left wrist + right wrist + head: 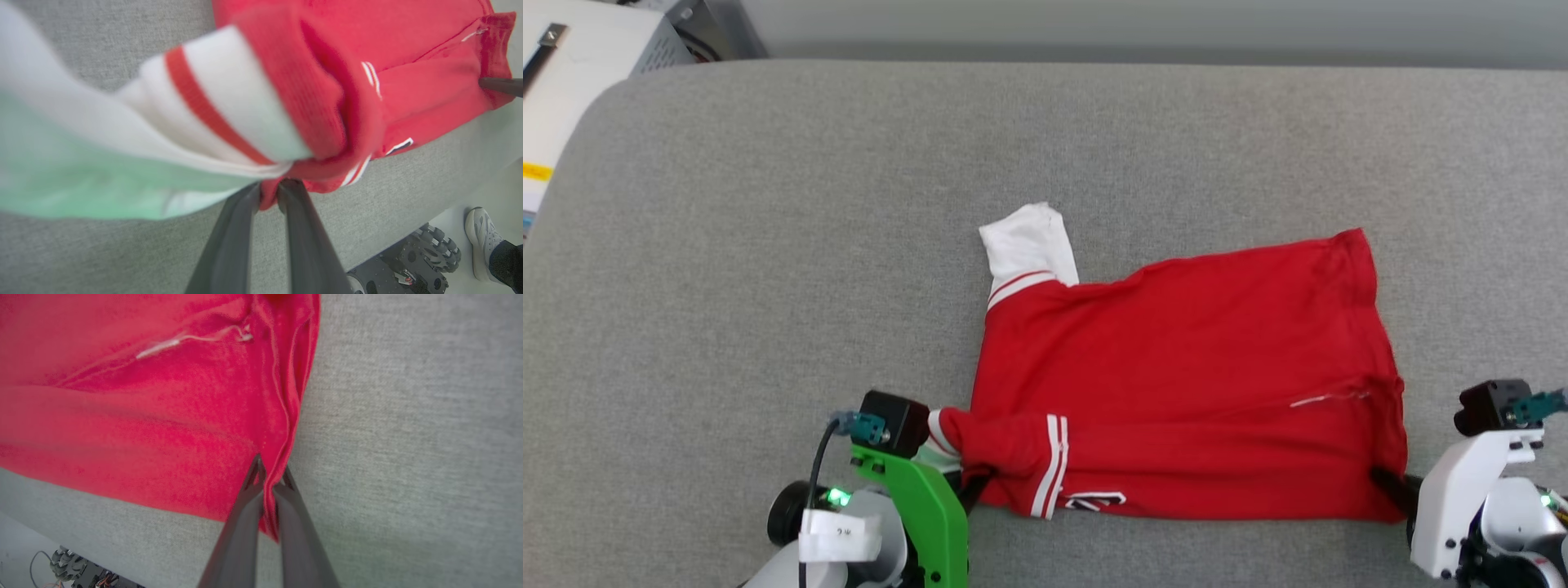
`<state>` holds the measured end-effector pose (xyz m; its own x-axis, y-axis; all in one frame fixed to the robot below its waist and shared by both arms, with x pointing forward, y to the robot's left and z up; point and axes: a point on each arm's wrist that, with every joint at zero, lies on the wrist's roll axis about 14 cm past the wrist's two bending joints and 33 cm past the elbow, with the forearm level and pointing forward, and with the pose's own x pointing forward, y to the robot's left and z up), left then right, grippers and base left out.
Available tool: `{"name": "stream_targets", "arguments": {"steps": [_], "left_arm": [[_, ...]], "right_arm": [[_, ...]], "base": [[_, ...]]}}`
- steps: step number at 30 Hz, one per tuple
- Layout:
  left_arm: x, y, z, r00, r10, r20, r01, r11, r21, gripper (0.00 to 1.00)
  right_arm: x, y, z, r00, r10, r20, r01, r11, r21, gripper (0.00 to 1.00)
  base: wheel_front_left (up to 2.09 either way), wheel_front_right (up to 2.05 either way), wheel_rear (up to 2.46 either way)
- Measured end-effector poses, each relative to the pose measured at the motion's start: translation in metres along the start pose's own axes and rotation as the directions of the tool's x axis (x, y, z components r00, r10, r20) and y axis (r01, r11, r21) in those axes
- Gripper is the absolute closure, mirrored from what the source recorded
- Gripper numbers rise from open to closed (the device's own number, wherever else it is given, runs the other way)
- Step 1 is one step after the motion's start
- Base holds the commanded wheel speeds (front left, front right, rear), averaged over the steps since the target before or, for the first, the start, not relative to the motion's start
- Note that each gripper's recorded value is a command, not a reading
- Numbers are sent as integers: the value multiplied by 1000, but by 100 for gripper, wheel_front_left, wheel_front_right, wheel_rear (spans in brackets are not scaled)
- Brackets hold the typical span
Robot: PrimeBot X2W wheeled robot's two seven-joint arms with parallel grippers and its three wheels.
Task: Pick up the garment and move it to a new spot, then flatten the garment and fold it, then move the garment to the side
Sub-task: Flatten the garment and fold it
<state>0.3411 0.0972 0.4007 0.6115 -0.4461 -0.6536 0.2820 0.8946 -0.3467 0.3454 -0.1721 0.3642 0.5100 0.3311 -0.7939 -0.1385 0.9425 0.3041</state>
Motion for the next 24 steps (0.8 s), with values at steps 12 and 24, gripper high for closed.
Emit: {"name": "stream_targets", "arguments": {"steps": [12, 24], "left_arm": [[-28, 2, -55, 997, 48, -66, -52, 997, -51, 100], [-26, 13, -23, 988, 101, 115, -94, 994, -61, 0]], "right_arm": [[-40, 15, -60, 1000, -19, 17, 16, 990, 143, 100], [-56, 17, 0, 912, -75, 404, 22, 991, 135, 0]], "base": [[0, 0, 0], [0, 0, 0]]}}
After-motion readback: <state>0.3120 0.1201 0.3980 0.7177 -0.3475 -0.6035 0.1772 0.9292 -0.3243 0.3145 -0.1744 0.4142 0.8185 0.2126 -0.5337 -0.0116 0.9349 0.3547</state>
